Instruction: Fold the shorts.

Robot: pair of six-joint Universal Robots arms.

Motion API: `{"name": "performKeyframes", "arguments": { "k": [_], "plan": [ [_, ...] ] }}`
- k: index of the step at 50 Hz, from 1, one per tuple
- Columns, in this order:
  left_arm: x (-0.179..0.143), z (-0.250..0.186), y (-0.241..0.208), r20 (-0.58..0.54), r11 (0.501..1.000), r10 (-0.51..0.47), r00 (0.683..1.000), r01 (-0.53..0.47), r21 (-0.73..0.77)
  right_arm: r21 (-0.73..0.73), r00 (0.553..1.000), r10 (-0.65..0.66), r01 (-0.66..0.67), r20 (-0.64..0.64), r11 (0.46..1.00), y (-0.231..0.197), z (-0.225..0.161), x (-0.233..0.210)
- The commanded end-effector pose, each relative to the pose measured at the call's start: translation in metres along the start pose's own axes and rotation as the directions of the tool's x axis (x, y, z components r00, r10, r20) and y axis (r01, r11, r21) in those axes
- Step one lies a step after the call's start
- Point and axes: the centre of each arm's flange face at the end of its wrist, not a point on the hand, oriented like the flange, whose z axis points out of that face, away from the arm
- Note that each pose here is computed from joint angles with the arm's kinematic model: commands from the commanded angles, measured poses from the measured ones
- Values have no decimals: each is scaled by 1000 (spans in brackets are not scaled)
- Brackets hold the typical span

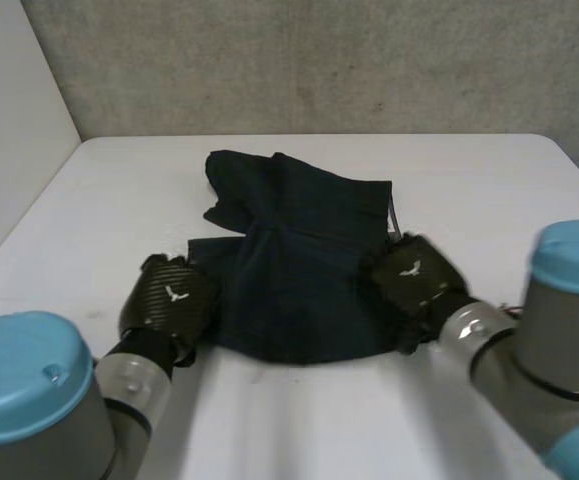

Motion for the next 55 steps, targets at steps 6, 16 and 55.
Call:
{"name": "performKeyframes", "arguments": {
  "k": [6, 16, 55],
  "plan": [
    [-21, -16, -6, 78, 994, -107, 991, 105, 26, 92, 930, 356, -348, -94, 933, -8, -26, 58],
    [-32, 2, 16, -24, 974, -224, 974, 223, -38, -67, 921, 386, -383, 56, 922, 34, -5, 37],
    [-15, 47, 64, -130, 921, -327, 936, 285, -265, -23, 979, 202, -201, 25, 979, 54, 24, 29]
  ]
}}
